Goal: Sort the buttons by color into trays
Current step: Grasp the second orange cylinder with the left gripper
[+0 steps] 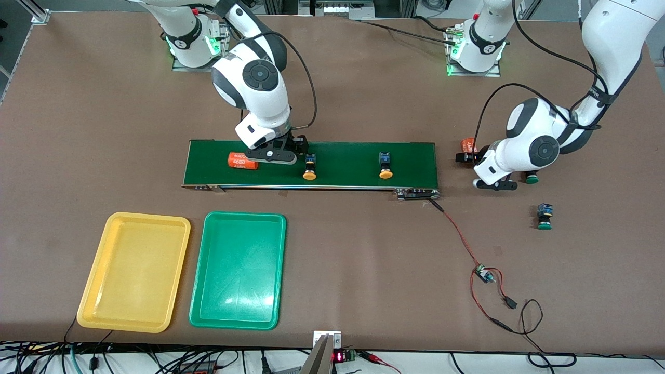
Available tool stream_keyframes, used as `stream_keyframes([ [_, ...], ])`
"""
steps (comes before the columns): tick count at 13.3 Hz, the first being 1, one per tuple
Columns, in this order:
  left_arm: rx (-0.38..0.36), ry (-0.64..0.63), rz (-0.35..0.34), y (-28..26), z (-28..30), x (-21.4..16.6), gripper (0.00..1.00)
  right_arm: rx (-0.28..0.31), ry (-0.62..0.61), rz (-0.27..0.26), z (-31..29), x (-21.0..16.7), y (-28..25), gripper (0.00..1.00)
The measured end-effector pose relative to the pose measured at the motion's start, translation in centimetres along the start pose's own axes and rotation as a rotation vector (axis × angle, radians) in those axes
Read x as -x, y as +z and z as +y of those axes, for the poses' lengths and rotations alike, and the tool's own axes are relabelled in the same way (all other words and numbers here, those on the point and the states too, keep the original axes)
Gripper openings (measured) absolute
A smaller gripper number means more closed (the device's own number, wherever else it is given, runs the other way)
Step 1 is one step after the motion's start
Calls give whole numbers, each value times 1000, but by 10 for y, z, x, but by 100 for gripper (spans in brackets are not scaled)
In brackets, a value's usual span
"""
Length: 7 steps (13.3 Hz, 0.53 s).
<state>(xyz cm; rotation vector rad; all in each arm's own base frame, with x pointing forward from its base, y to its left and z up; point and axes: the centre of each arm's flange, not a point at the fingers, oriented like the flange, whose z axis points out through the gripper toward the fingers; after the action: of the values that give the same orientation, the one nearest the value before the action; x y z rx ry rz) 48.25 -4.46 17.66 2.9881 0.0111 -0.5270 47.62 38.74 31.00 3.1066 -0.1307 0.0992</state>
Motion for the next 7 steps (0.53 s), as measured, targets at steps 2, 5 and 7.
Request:
stream_keyframes([
  [2, 8, -3, -10, 8, -7, 6, 100, -2, 1, -1, -1, -1, 1, 100],
  [5, 29, 6, 22, 19, -2, 12, 100, 4, -5, -1, 0, -1, 4, 100],
  [7, 34, 5, 27, 22, -3, 15, 78, 15, -13, -1, 1, -3, 11, 100],
])
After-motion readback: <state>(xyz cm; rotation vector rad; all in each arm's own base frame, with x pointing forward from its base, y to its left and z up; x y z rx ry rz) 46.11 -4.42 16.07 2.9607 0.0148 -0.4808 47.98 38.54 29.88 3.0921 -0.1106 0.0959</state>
